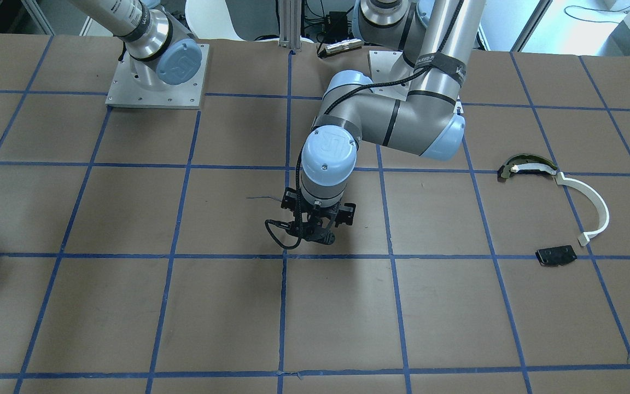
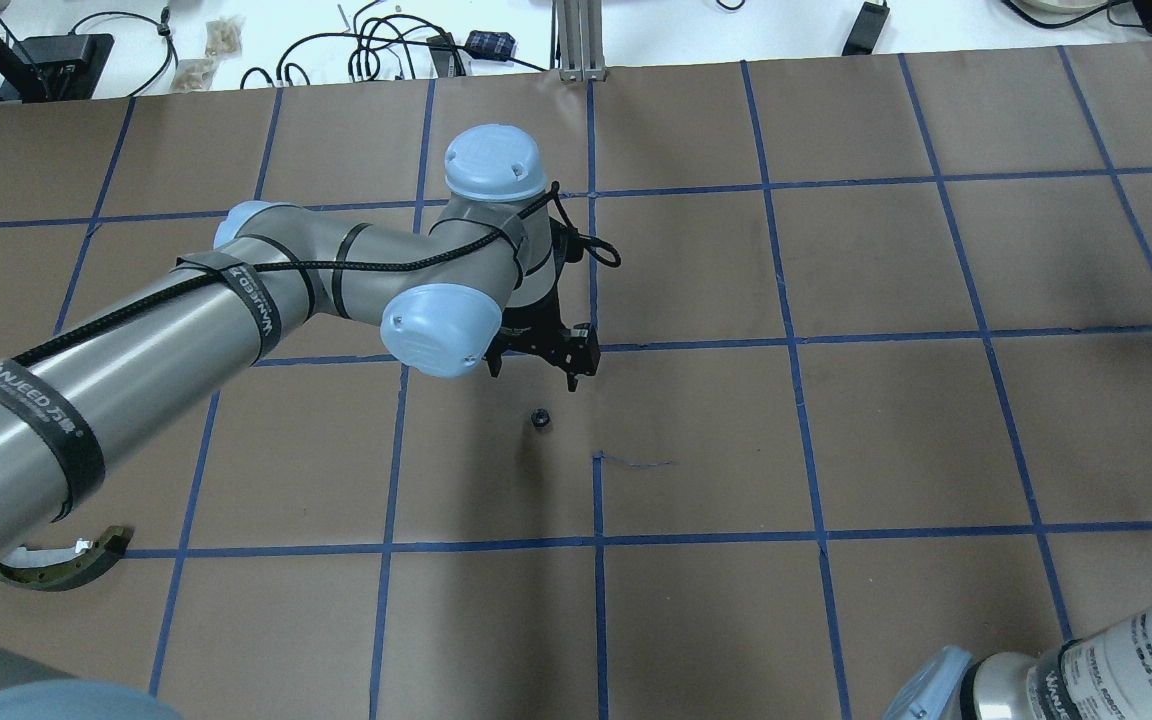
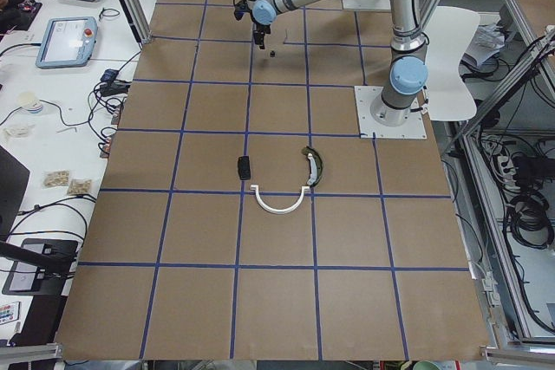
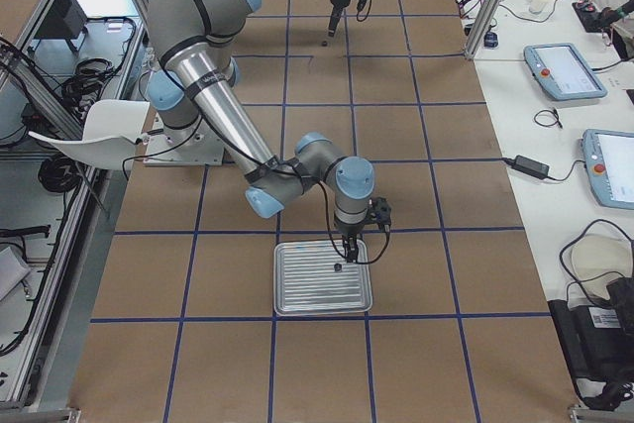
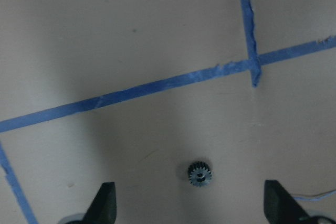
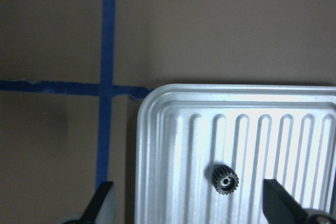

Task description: Place bearing gear from tray to pile

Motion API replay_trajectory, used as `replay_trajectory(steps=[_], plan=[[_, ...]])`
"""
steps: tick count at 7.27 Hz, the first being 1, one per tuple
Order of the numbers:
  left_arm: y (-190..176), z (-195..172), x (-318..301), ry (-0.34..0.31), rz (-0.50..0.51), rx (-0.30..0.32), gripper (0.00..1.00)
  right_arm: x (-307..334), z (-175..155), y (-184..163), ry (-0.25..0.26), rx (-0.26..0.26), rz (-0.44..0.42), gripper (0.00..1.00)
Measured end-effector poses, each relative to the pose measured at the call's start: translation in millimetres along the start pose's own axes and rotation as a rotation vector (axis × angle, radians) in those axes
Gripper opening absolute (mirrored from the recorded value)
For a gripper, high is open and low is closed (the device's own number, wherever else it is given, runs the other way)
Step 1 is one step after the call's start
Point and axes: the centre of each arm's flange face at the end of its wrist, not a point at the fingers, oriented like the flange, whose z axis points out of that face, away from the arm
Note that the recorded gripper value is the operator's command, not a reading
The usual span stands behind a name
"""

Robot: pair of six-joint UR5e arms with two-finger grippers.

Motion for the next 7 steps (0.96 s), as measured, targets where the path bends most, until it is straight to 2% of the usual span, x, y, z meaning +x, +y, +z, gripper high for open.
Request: replay_trajectory(steps=[2,3,4,5,6,7], plan=[[8.1,19.0,1.5,-0.008,0.004,-0.034,0.96,9.3,13.0,9.8,-0.006,-0.004,-0.029,0.88],[8.7,25.3,1.2,-0.011,0.004,-0.046,0.90,9.4,17.8,11.4,-0.012,-0.010,-0.055,0.88],[8.5,32.8,0.8,-0.015,0.005,-0.060,0.84,9.2,24.7,11.8,-0.023,-0.016,-0.072,0.83],[7.5,39.2,0.5,-0.016,0.006,-0.071,0.82,9.8,31.2,12.2,-0.031,-0.021,-0.080,0.77],[5.5,43.2,0.5,-0.016,0.007,-0.076,0.75,10.8,34.9,13.0,-0.035,-0.024,-0.083,0.67],[3.2,44.5,0.6,-0.015,0.008,-0.075,0.70,11.5,36.4,13.7,-0.036,-0.026,-0.084,0.66]])
